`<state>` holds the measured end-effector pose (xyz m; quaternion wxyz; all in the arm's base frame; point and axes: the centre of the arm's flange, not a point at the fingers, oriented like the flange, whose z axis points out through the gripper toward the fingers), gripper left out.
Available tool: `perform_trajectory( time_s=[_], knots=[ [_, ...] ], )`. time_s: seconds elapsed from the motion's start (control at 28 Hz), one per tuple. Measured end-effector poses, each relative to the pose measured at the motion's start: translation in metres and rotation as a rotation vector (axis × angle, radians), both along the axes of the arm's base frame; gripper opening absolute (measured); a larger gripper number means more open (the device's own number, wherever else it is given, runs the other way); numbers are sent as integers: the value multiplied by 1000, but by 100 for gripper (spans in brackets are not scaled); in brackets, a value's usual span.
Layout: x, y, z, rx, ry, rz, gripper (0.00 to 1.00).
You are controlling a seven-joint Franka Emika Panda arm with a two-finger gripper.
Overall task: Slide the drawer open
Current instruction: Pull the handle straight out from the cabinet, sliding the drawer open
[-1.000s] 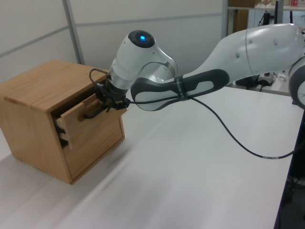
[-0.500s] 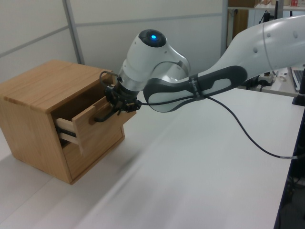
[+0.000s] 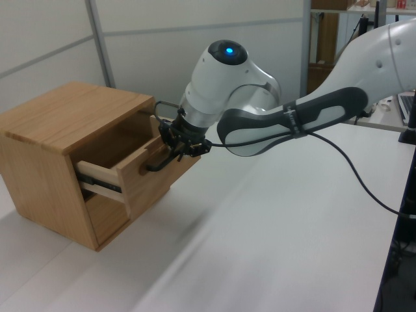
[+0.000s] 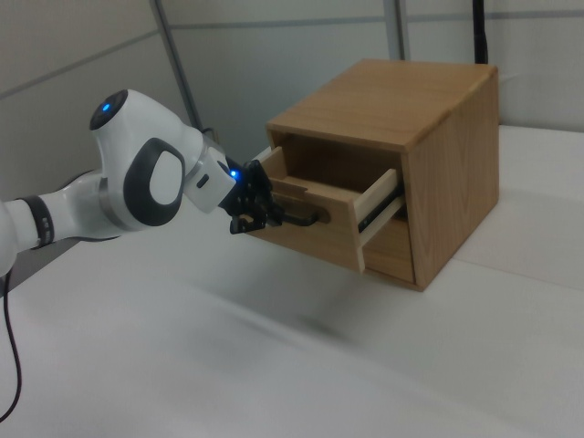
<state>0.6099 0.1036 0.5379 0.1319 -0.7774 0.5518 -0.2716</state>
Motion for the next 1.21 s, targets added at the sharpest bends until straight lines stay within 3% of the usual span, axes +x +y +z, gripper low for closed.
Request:
perform_trajectory(
  time_s=[1.21],
  knots=[
    [-80,-5,-1,-35,24,1,21]
  ],
)
